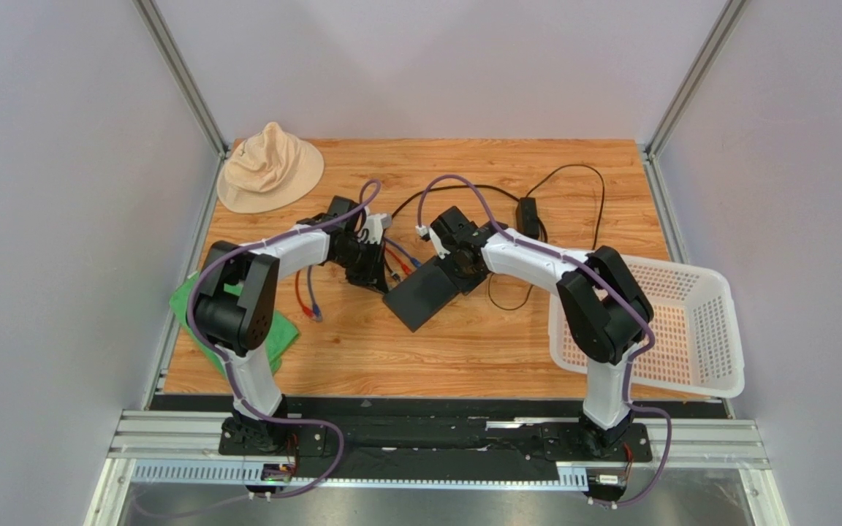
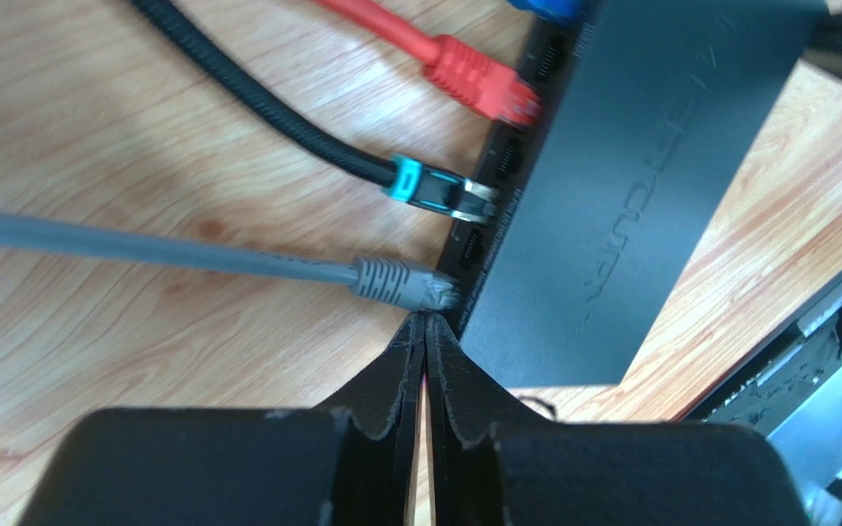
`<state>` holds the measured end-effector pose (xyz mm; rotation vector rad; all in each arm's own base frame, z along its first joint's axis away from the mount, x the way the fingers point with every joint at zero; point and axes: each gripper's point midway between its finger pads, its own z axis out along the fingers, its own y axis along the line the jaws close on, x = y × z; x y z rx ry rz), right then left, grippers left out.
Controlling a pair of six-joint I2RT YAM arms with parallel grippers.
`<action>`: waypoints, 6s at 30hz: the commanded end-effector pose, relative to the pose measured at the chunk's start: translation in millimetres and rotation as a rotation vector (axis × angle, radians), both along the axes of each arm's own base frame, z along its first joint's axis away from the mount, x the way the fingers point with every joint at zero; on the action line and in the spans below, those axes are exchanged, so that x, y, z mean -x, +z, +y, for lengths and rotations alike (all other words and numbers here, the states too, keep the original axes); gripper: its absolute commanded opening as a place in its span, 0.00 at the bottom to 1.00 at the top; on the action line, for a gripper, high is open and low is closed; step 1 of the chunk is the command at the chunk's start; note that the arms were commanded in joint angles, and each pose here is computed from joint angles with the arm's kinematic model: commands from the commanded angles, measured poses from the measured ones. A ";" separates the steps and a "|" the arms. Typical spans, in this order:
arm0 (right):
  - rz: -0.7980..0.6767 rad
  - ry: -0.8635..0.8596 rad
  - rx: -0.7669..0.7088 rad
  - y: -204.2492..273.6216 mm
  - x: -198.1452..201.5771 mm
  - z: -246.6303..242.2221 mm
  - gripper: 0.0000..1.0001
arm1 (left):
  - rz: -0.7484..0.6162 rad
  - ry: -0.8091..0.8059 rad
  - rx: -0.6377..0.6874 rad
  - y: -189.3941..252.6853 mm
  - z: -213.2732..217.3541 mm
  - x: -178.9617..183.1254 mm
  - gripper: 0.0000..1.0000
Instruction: Pull the plug from the switch port
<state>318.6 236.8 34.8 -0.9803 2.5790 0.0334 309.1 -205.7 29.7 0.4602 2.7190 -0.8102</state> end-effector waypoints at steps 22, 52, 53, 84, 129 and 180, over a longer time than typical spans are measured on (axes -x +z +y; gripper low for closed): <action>-0.191 -0.083 0.026 20.2 -78.0 -2.8 0.00 | 0.052 -0.272 0.098 20.6 -81.3 9.6 0.07; -0.137 0.028 -0.120 60.8 -57.4 -10.6 0.80 | -0.134 -0.239 0.357 99.2 -35.3 -135.7 0.58; -0.136 0.003 -0.124 60.4 -60.3 -13.4 0.88 | -0.132 -0.241 0.365 96.3 -37.7 -138.4 0.57; 0.232 0.034 -0.440 9.9 -90.8 59.3 0.60 | 0.177 -0.133 0.327 17.0 -41.5 -67.6 0.52; 0.079 0.029 -0.455 46.2 -72.6 63.0 0.00 | 0.251 -0.081 0.256 -9.1 -52.0 -50.6 0.45; 0.191 -0.053 -0.309 -16.6 -30.9 35.1 0.00 | 0.292 -0.206 0.275 -6.7 -95.7 -45.4 0.42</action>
